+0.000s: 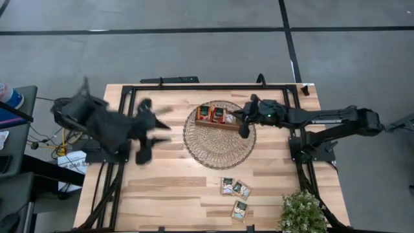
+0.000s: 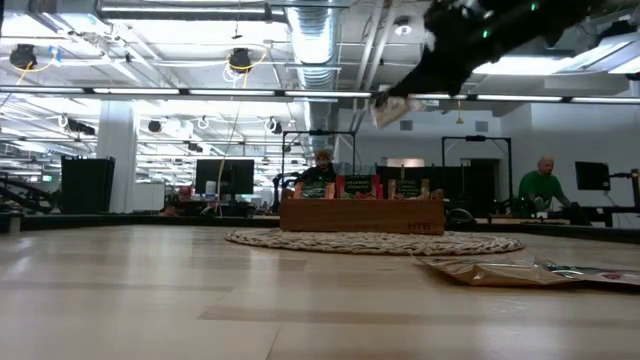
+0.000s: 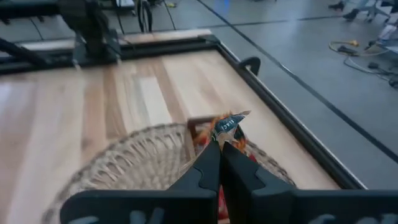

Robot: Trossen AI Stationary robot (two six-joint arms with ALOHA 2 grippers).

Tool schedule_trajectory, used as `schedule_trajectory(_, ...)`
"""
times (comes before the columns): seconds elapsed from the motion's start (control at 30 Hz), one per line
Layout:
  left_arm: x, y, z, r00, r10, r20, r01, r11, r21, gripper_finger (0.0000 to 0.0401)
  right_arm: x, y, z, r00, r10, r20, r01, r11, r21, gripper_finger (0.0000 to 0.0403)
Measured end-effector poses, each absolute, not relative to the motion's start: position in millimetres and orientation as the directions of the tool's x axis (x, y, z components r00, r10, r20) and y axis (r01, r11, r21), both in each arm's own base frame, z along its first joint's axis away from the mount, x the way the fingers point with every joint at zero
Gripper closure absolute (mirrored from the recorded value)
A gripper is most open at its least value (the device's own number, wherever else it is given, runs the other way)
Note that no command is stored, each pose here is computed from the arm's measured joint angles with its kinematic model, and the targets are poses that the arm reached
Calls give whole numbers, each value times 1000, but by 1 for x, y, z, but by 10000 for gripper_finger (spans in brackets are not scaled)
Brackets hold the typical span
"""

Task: Pick & Place Tea
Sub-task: Put the brown tea bag into the right section of the wooden organizer

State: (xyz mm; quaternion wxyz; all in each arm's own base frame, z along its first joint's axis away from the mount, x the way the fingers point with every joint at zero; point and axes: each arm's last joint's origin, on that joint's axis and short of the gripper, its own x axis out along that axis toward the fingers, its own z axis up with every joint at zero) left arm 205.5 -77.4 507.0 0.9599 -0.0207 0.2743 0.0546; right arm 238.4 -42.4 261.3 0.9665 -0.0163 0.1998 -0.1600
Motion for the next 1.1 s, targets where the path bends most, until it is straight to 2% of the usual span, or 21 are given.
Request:
schedule_trajectory(0.17,171,-38,524,866,189,-463,-209,978,7,275,244,-46,232,839,-327,-436,303,945,-124,403)
schedule_trajectory(0.33,144,-24,533,885,189,-425,-201,979,16,297,242,-61,209,790,-380,-481,357,923,-144,403)
schedule_trajectory(0.5,120,-18,539,906,184,-380,-200,980,-2,299,236,-75,197,751,-411,-518,399,906,-141,403)
schedule_trajectory(1.1,124,-19,538,903,189,-386,-207,978,-6,300,236,-91,176,680,-435,-590,439,886,-148,403)
